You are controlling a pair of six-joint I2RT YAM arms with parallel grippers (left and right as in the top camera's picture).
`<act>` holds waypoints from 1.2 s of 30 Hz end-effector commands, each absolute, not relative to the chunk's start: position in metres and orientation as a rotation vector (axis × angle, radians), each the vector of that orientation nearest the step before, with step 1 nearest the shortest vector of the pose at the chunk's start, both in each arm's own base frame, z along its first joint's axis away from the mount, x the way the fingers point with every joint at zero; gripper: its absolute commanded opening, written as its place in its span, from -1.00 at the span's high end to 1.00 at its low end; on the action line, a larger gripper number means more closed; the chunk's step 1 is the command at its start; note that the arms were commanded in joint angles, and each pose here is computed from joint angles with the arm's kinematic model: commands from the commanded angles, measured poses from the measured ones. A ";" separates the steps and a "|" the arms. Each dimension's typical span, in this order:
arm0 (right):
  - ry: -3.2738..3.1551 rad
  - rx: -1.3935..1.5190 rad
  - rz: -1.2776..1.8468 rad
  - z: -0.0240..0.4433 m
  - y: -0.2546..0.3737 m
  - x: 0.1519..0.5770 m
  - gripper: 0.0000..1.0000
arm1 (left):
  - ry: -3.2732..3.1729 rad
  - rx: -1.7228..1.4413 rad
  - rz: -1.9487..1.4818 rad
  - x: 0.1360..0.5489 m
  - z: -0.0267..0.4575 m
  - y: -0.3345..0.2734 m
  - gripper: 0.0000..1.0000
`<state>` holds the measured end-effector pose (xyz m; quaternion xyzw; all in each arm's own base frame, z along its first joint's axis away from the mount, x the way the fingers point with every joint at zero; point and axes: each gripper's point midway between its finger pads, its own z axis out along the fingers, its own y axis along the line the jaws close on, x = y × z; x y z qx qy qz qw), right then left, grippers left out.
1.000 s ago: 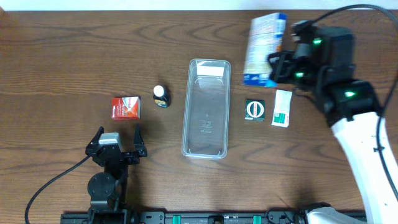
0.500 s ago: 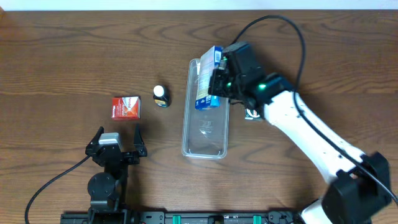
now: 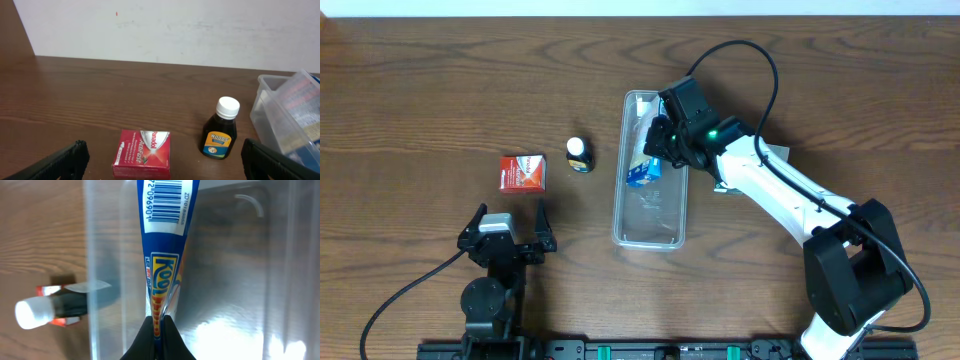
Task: Pack container
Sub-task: 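Lower the blue box into the clear container with the right gripper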
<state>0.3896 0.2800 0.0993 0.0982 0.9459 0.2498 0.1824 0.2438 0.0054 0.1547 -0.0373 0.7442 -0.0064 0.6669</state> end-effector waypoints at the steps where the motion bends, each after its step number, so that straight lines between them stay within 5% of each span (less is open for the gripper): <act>1: 2.648 0.147 0.778 0.109 0.294 0.388 0.97 | 1.727 -0.086 0.001 0.244 0.136 0.007 -0.96; 13: 2.684 0.018 0.767 0.103 0.294 0.378 0.92 | 1.726 -0.086 0.001 0.244 0.136 0.007 -0.96; 17: 2.686 0.018 0.765 0.103 0.293 0.378 0.50 | 1.726 -0.086 0.001 0.244 0.136 0.007 -0.96; 21: 2.650 0.041 0.775 0.114 0.286 0.386 0.33 | 1.726 -0.086 0.001 0.244 0.136 0.007 -0.96; 30: 2.455 0.027 0.752 0.187 0.264 0.395 0.94 | 1.726 -0.086 0.001 0.244 0.136 0.007 -0.96; 36: 2.467 -0.115 0.762 0.182 0.292 0.376 0.97 | 1.726 -0.086 0.001 0.244 0.136 0.007 -0.96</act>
